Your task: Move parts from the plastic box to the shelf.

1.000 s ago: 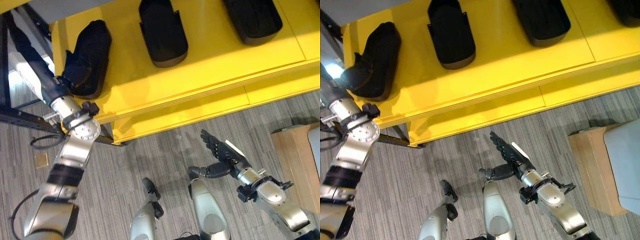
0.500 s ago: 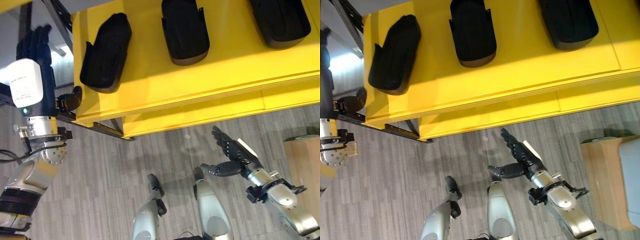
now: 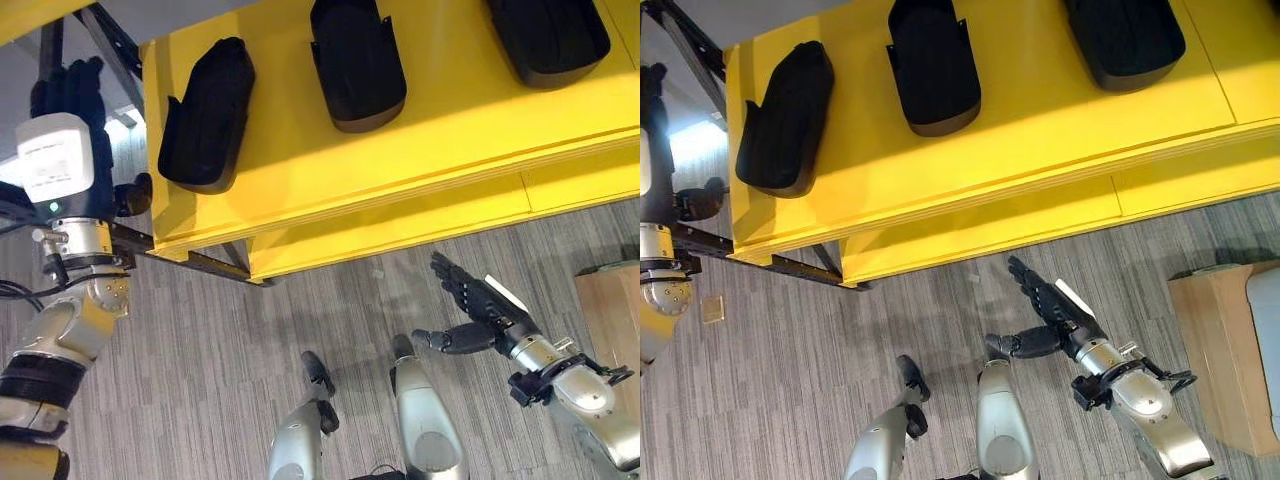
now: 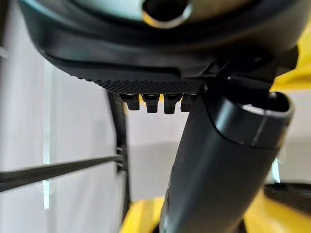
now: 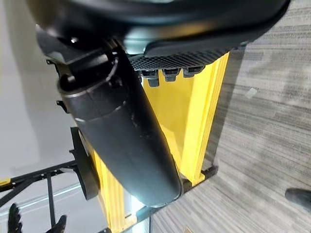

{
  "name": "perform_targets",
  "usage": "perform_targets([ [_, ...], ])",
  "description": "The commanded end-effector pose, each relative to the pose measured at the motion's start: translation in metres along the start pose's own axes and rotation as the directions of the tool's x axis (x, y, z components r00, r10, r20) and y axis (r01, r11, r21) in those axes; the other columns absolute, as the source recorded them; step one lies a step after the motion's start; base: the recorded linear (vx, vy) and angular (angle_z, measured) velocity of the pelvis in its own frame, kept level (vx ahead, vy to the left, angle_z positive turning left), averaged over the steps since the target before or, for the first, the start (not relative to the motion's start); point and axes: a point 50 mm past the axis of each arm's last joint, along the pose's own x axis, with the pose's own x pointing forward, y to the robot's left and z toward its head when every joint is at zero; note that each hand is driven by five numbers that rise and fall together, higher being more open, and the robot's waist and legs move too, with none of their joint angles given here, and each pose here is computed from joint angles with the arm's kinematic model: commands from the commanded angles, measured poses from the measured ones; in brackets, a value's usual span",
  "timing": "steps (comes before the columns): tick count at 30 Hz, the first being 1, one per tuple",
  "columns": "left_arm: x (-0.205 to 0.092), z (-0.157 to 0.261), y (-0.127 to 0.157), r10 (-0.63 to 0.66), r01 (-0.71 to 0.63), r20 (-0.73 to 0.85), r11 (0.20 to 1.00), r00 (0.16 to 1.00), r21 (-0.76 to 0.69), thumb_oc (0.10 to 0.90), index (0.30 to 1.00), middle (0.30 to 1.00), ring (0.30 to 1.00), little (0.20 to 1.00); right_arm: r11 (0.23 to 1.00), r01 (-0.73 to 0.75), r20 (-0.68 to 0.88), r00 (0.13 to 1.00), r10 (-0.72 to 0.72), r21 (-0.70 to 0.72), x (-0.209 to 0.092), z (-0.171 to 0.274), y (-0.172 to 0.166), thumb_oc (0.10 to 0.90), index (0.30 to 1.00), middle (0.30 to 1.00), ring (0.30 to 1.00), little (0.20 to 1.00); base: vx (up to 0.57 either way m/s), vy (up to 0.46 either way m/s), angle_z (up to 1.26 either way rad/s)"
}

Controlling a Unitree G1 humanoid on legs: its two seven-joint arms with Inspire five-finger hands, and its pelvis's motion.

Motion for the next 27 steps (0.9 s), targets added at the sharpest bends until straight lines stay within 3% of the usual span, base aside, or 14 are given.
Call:
perform_targets([
  [1,0.028,-0.007,0.038,0.156,-0.158,0.035,0.984,0.987,0.083,0.9,1.0,1.0,1.0,1.0,0.999,-0.044,0.199,0.979,0.045,-0.011,0.004,0.039,0.0,0.9,1.0,1.0,1.0,1.0,0.01,0.048,-0.07],
  [12,0.019,0.008,0.006,-0.016,0.013,0.061,0.999,0.998,0.052,0.9,1.0,1.0,1.0,1.0,0.997,-0.068,0.183,0.98,0.076,-0.046,0.003,0.039,-0.003,0.9,1.0,1.0,1.0,1.0,0.02,0.042,-0.04],
  [27,-0.007,-0.001,-0.021,-0.138,0.138,-0.009,0.99,0.99,0.015,0.9,1.0,1.0,1.0,1.0,0.995,-0.075,0.171,0.982,0.086,-0.068,-0.001,0.037,-0.008,0.9,1.0,1.0,1.0,1.0,0.01,0.015,-0.03],
])
